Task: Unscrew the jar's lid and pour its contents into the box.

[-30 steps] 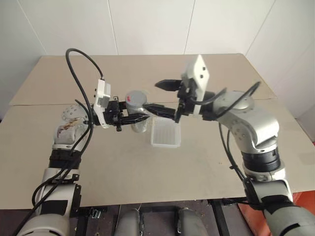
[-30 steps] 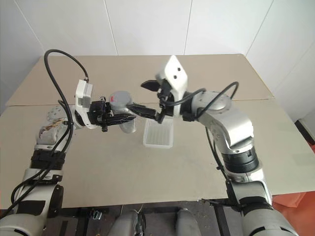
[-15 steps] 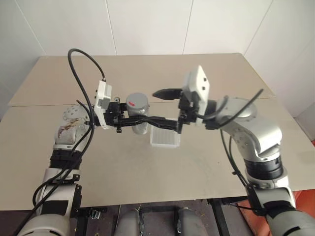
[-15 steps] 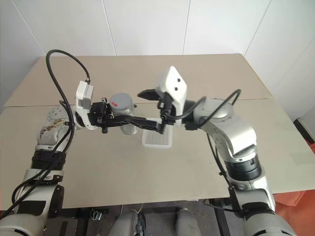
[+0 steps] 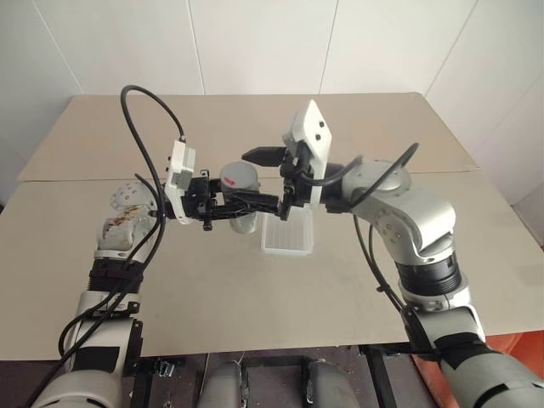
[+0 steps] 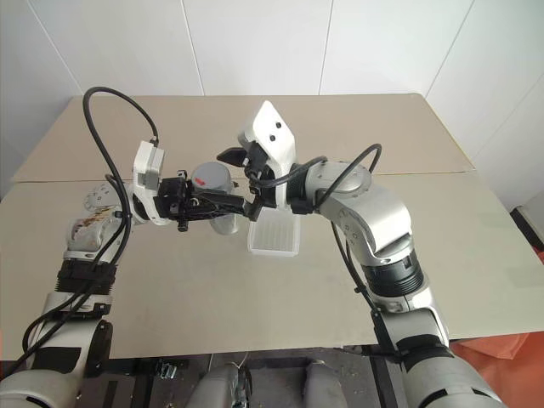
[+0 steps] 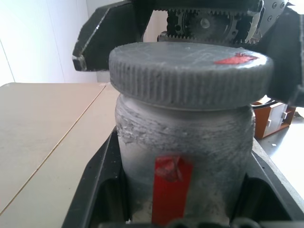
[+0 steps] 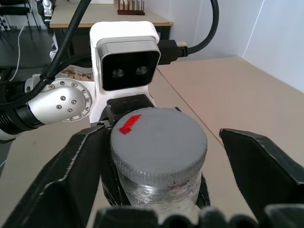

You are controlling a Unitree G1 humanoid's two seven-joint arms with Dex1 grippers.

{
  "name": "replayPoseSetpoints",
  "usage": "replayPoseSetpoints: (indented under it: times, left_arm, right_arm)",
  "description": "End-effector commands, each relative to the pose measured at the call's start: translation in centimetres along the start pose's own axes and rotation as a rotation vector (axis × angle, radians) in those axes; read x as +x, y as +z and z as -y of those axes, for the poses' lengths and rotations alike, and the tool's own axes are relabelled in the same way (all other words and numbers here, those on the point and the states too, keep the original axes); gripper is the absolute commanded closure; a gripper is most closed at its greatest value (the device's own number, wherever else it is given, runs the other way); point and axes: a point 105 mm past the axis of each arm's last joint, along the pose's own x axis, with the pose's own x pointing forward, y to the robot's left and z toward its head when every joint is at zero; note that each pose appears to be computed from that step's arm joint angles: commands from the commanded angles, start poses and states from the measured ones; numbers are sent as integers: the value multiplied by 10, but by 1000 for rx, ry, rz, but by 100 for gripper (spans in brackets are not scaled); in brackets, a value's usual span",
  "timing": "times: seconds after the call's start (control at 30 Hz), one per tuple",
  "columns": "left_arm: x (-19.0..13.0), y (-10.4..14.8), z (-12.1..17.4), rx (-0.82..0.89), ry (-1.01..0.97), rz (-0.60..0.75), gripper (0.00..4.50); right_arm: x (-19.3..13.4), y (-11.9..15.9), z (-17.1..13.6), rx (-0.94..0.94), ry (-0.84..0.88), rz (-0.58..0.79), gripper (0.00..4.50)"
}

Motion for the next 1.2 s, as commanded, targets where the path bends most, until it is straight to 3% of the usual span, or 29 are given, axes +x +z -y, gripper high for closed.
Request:
replayPoseSetpoints:
  times: [0.03,0.07,0.1,0.27,0.37,0.5,0.63,0.8,0.9,0.93,1.07,1.13,1.2]
  left_arm:
    - [0,9,3,58,-17,0,253]
    - [0,9,4,57,-16,0,253]
    - [0,9,4,56,-16,-1,253]
    - [-1,6,4,46,-3,-3,253]
    - [-3,5,3,40,10,-1,253]
    - [-7,5,1,42,50,9,253]
    - [-11,5,-2,51,95,11,253]
    - [-12,4,-11,66,194,17,253]
    - [-9,6,-18,85,247,34,253]
    - [-7,6,-20,105,264,29,253]
    - [4,2,-27,308,330,-62,253]
    - [8,2,-33,438,378,-94,253]
    - [14,8,-47,721,483,-174,253]
  right_arm:
    - [-2,18,-4,-26,23,47,137]
    - [-3,20,-3,-8,18,61,169]
    - [-3,22,-2,6,15,72,173]
    - [-26,45,22,110,-91,201,173]
    - [-48,41,39,97,-212,190,173]
    - [-89,-6,62,33,-462,17,173]
    - [-125,-71,64,24,-629,-203,173]
    - [-148,-151,41,83,-714,-437,173]
    - [-150,-173,34,142,-730,-472,173]
    - [-151,-178,33,160,-739,-480,138]
    - [-154,-170,31,189,-712,-460,14]
    - [-156,-157,31,180,-689,-440,7]
    - [-154,-126,28,182,-604,-368,7]
